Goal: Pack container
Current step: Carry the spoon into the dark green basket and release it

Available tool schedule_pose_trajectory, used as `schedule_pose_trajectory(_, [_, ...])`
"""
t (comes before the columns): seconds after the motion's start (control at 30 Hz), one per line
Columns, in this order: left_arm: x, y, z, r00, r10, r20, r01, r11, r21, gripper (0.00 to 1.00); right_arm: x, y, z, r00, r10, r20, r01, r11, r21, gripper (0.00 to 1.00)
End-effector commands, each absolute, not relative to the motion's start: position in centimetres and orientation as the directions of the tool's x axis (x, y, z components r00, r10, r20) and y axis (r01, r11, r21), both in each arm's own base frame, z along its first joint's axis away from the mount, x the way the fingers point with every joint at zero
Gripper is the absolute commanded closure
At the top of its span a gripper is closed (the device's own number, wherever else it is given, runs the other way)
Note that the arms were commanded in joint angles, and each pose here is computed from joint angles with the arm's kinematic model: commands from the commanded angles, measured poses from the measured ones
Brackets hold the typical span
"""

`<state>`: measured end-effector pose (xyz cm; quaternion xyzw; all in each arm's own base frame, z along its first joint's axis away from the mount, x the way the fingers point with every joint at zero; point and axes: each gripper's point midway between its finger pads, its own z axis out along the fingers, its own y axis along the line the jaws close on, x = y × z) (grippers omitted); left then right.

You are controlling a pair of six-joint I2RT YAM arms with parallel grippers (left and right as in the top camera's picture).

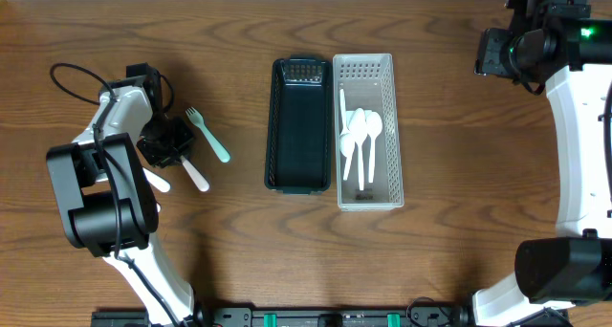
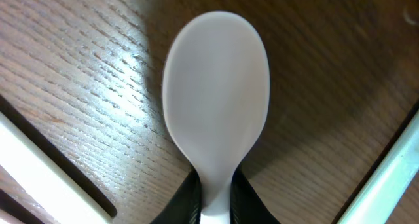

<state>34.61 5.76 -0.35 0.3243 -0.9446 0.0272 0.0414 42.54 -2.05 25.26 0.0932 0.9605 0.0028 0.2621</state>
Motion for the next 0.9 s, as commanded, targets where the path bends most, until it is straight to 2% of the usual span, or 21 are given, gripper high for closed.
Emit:
schedule_pose_trajectory(0.0, [34.4, 6.3, 0.0, -0.782, -0.617, 0.083, -0.620, 0.784, -0.010, 0.92, 42.5, -3.1, 25.4, -0.841, 0.185, -0.508, 0.198, 0.980, 0.029, 0.40])
schedule_pose_trajectory(0.17, [35.3, 6.3, 2.4, -0.786, -0.614, 0.072, -0.617, 0.787, -0.016, 0.94, 42.5, -3.2, 25.4, -0.840, 0.184, -0.510, 0.201, 0.979, 0.023, 0.40])
schedule_pose_trajectory(0.27, [36.7, 5.9, 5.6, -0.803, -0.595, 0.013, -0.595, 0.802, -0.045, 0.94, 42.6, -3.2, 25.5, -0.837, 0.184, -0.516, 0.201, 0.979, 0.024, 0.40])
schedule_pose_trajectory(0.43, [39.5, 2.4, 14.0, -0.863, -0.470, -0.184, -0.453, 0.882, -0.129, 0.94, 42.7, -3.2, 25.6, -0.835, 0.184, -0.519, 0.201, 0.979, 0.024, 0.40])
schedule_pose_trajectory(0.6, [41.1, -4.7, 21.4, -0.869, -0.312, -0.384, -0.250, 0.947, -0.204, 0.94, 42.7, -3.2, 25.6, -0.835, 0.185, -0.519, 0.201, 0.979, 0.024, 0.40])
schedule_pose_trajectory(0.73, [41.4, -11.3, 22.9, -0.873, -0.185, -0.452, -0.086, 0.969, -0.231, 0.94, 42.7, -3.2, 25.6, -0.835, 0.185, -0.519, 0.201, 0.979, 0.024, 0.40])
schedule_pose_trajectory(0.87, [41.6, -16.4, 21.2, -0.888, -0.088, -0.452, 0.020, 0.973, -0.230, 0.94, 42.7, -3.2, 25.6, -0.835, 0.185, -0.518, 0.201, 0.979, 0.025, 0.40])
